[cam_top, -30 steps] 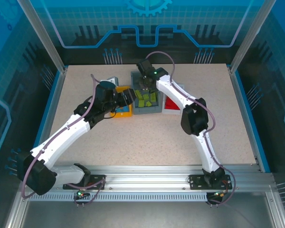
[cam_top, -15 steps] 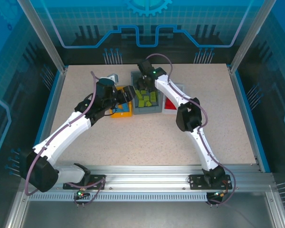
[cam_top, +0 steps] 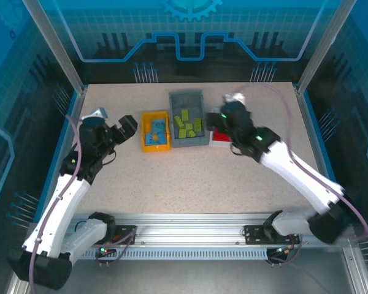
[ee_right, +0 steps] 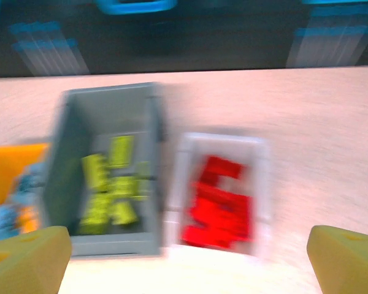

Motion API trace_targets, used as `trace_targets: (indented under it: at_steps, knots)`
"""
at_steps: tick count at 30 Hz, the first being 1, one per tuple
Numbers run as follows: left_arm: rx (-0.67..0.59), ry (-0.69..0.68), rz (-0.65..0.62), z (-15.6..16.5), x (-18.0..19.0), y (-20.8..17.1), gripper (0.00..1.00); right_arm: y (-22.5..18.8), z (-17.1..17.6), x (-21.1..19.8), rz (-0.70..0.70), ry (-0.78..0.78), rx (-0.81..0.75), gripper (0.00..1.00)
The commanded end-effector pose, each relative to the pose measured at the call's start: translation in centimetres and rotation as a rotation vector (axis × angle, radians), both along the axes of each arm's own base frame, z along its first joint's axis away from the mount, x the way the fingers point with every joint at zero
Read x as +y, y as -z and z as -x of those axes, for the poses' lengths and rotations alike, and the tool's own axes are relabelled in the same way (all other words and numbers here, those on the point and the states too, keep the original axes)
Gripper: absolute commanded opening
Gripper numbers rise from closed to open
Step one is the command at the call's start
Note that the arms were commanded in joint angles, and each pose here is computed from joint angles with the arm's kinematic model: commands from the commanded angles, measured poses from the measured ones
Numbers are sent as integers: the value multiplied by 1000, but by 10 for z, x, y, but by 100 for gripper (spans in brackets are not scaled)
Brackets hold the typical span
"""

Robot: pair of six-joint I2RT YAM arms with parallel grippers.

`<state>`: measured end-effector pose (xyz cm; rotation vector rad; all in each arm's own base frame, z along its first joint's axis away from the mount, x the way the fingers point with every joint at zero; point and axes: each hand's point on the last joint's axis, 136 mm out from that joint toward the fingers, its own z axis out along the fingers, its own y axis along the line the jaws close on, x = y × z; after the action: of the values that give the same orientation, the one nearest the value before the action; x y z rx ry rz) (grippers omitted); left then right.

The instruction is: Sort the legos into containers by color

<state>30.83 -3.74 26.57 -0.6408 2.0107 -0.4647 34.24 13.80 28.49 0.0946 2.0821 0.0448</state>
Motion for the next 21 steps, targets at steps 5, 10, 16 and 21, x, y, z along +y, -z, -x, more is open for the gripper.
trace_targets:
  at_steps: [5,10,16,21]
  knots:
    - [140,-343,-420,19,87,87,99,104,30,-141,158,284,31,100]
    - [66,-164,-660,-7,78,109,99,144,30,-157,223,232,-42,100]
    - [-59,-109,-669,-38,73,138,99,161,0,-159,184,179,-108,100]
    - [-118,-33,-656,-74,61,145,99,160,-31,-154,141,104,-153,100]
